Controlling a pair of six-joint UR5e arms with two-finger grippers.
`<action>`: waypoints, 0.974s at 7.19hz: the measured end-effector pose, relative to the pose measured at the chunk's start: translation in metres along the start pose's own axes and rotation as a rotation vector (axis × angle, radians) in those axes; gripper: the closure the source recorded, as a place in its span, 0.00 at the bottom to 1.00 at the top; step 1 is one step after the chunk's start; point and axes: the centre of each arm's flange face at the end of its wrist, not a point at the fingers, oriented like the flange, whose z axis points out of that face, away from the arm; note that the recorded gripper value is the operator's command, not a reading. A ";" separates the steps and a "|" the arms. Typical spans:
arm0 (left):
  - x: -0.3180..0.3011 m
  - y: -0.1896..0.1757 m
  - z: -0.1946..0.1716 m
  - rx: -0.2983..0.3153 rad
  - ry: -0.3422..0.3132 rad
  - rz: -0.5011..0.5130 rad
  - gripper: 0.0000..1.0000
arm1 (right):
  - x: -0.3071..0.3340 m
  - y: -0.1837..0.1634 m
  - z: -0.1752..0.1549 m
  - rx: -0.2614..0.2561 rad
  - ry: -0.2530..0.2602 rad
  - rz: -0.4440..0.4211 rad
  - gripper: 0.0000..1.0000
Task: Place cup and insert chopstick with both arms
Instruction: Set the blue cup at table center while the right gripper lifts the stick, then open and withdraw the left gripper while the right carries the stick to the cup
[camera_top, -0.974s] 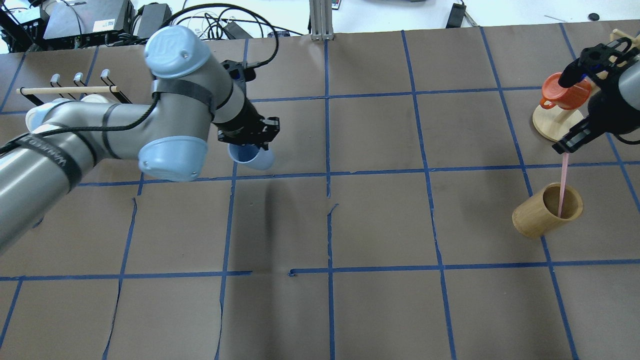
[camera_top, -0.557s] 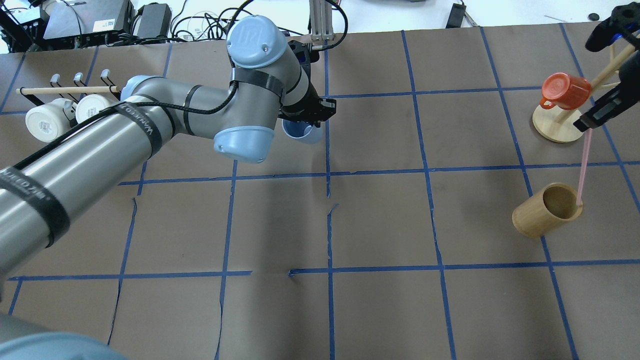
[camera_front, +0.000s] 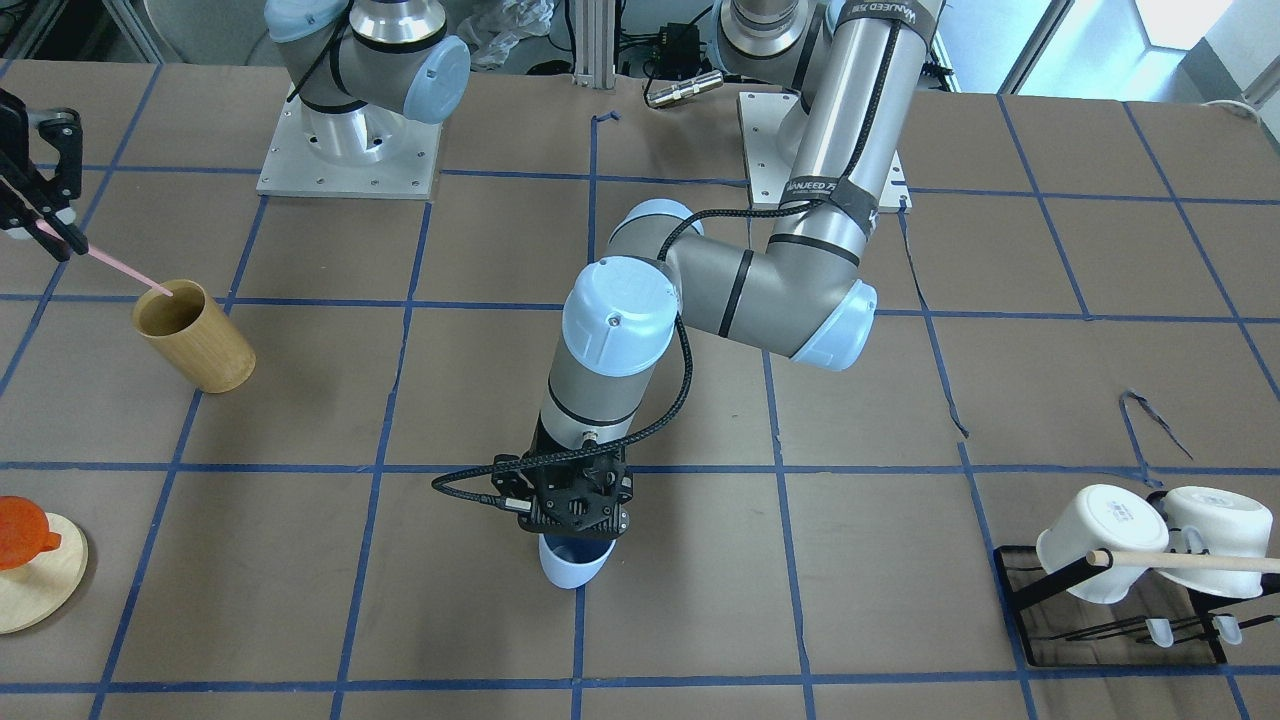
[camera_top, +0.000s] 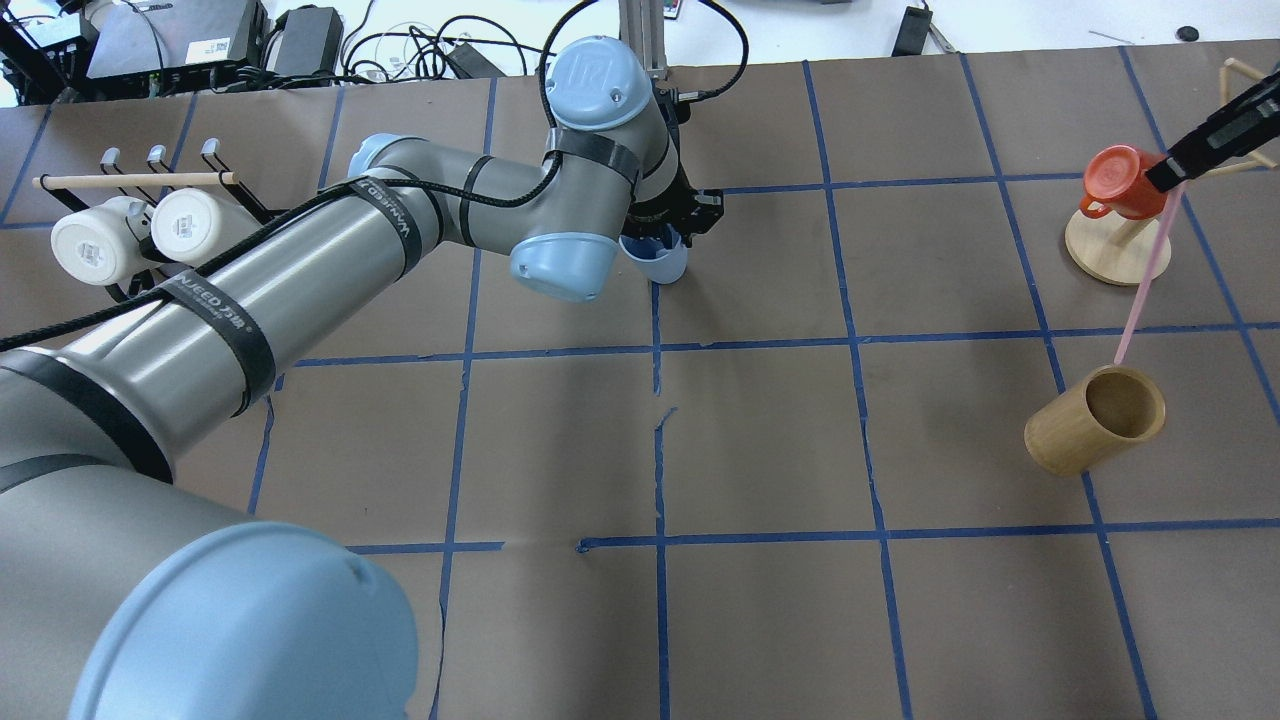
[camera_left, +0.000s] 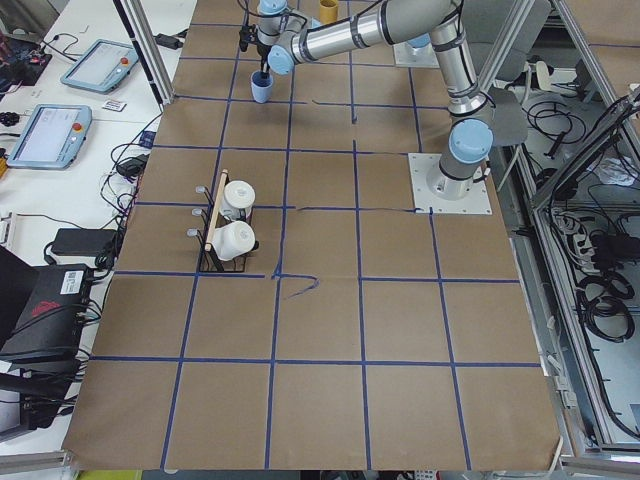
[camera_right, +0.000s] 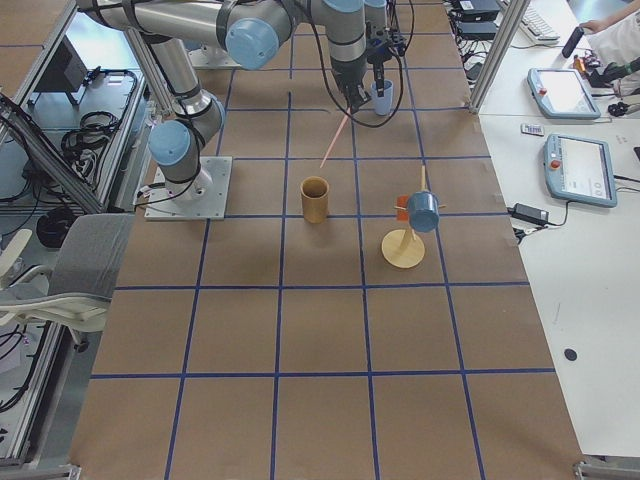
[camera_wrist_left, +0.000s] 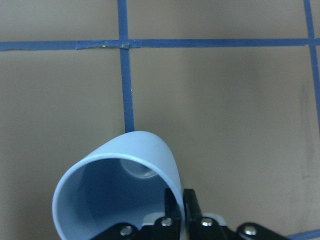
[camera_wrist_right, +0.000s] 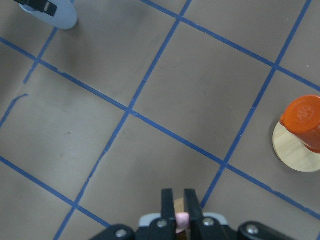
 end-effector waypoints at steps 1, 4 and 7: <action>0.004 -0.004 0.001 0.006 0.002 -0.023 0.00 | -0.011 -0.011 0.004 0.020 -0.021 0.003 1.00; 0.016 -0.030 -0.037 0.086 -0.029 -0.043 0.00 | -0.038 -0.038 0.012 0.051 -0.029 0.016 1.00; 0.016 -0.015 -0.154 0.081 -0.091 -0.055 0.00 | -0.095 -0.095 0.038 0.138 -0.024 0.005 1.00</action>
